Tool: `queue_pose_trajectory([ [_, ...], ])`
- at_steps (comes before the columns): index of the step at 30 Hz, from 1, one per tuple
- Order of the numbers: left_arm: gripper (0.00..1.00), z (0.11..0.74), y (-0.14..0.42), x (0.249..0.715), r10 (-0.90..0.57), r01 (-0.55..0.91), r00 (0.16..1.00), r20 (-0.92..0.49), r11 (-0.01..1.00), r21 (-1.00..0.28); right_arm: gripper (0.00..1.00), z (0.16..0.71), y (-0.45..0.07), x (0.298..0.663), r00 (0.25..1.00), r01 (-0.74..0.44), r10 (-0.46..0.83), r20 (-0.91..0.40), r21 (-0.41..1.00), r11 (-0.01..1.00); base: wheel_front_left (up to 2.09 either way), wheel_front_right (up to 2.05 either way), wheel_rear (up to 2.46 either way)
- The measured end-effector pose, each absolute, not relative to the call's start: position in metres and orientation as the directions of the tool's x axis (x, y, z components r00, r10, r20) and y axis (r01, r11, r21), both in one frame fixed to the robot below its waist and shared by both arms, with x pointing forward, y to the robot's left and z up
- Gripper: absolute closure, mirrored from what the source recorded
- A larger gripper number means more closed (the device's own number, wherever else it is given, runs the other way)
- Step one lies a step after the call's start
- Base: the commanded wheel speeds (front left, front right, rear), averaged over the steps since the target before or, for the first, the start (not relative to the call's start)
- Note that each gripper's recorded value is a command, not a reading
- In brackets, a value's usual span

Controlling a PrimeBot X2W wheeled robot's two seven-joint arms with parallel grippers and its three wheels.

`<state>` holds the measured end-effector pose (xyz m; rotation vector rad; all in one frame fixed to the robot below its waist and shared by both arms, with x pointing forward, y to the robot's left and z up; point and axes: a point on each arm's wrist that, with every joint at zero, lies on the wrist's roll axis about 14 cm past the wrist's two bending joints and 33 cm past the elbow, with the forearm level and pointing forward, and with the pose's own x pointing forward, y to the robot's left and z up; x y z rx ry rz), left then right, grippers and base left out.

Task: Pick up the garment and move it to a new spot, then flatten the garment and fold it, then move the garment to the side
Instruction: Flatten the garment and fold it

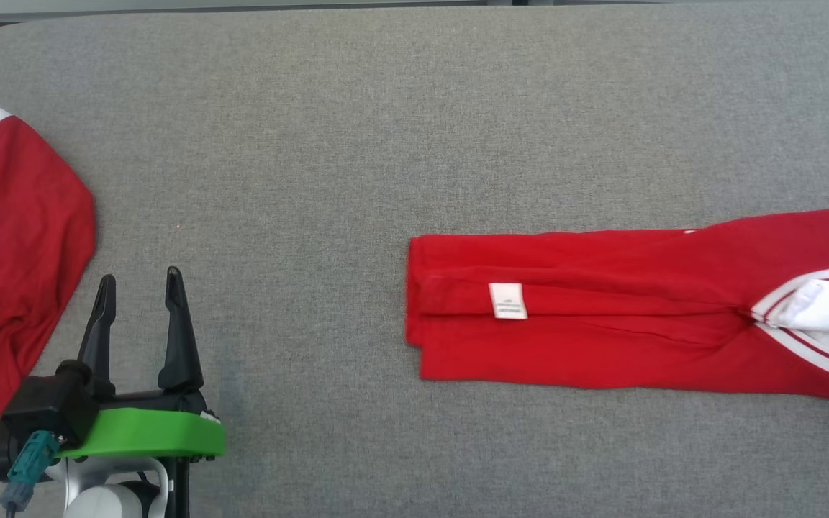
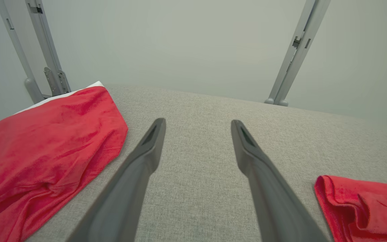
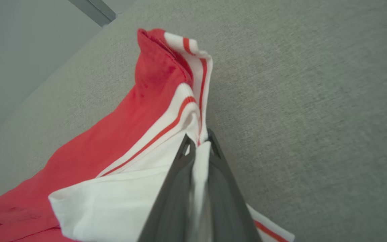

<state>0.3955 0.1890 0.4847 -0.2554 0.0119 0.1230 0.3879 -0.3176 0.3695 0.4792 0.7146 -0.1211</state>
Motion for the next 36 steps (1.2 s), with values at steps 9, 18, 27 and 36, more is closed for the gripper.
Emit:
queue_pose_trajectory([
  [9,0.0,0.474,0.181,0.388,0.093,-0.107,0.993,-0.067,0.961,-0.256,1.0,0.43,-0.308,0.421,0.877,0.167,0.094,-0.472,0.482,0.86,0.0,0.0,0.0],
  [18,0.0,0.469,0.166,0.376,0.043,-0.068,0.994,-0.099,0.961,-0.267,1.0,0.458,-0.159,0.414,0.797,-0.176,0.493,-0.349,0.646,0.742,0.0,0.0,0.0],
  [27,0.0,0.459,0.156,0.369,-0.001,-0.037,0.99,-0.138,0.961,-0.274,1.0,0.453,-0.066,0.405,0.702,-0.313,0.639,-0.314,0.67,0.673,0.0,0.0,0.0],
  [36,0.0,0.446,0.165,0.37,0.028,-0.075,0.983,-0.179,0.962,-0.261,1.0,0.444,0.007,0.402,0.627,-0.434,0.708,-0.325,0.61,0.663,0.0,0.0,0.0],
])
